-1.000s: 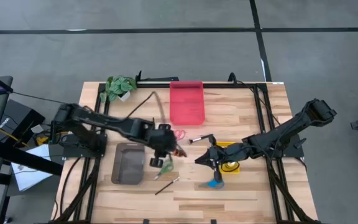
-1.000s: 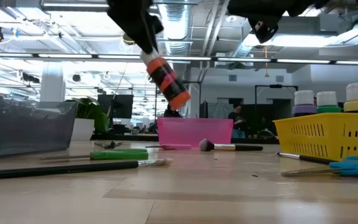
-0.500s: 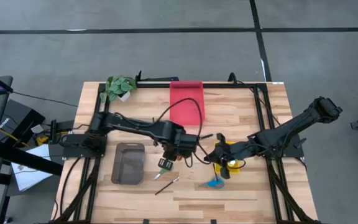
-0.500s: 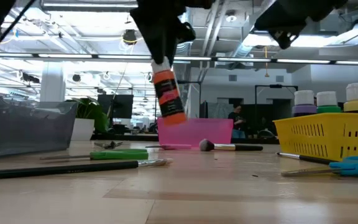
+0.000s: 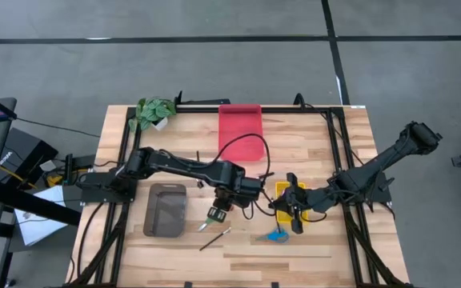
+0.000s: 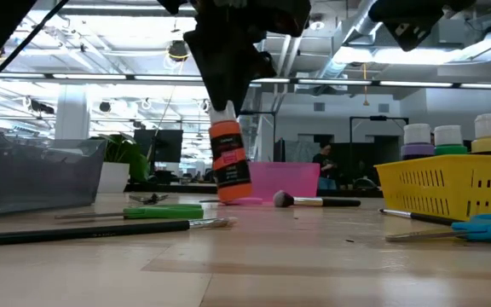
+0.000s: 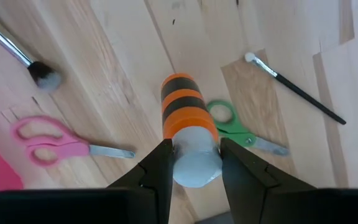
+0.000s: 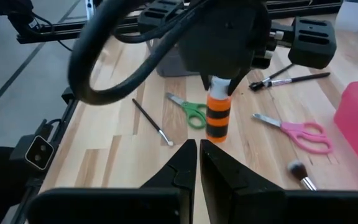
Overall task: Pick & Place Paint Supplies
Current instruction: Put the orange paint bottle into the yellow bin
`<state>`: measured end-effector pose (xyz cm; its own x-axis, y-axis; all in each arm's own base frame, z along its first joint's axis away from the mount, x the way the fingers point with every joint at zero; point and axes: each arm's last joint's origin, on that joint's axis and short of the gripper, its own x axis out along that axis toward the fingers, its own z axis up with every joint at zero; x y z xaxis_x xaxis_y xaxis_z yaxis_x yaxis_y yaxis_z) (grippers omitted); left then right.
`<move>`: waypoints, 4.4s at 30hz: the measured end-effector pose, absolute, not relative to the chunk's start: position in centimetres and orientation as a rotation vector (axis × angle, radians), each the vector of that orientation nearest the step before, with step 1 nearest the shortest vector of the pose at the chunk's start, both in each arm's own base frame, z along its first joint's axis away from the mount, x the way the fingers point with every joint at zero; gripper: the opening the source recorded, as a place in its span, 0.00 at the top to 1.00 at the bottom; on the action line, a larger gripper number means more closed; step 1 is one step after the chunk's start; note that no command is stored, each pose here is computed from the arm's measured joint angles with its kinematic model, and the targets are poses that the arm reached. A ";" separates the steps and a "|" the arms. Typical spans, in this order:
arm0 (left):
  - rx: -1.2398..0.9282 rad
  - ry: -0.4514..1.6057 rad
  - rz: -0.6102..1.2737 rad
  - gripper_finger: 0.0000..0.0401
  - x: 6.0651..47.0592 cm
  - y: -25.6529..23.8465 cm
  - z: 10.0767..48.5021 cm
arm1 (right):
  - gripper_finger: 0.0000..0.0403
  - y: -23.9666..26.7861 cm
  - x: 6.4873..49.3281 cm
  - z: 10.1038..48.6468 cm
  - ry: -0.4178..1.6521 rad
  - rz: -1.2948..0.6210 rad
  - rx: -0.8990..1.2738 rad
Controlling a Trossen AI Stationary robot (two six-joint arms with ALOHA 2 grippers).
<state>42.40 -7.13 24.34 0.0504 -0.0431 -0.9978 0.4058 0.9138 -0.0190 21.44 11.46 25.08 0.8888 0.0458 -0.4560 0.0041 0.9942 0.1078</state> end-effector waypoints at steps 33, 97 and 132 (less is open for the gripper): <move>0.337 1.643 -0.353 0.75 42.0 -5.6 22.8 | 0.96 11.5 21.4 25.0 0.482 0.018 0.100; 0.112 0.164 0.096 0.60 16.7 -4.3 23.6 | 0.31 3.8 38.6 27.9 0.879 0.029 0.034; 0.125 0.219 0.091 0.61 16.7 -4.3 23.1 | 0.31 4.9 45.6 22.5 1.152 0.043 0.069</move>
<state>16.65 -4.33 23.07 0.9721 0.1034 -0.2104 -0.0763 0.9882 0.1331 45.60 4.95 22.52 0.4061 0.0694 -0.9112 0.0015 0.9971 0.0766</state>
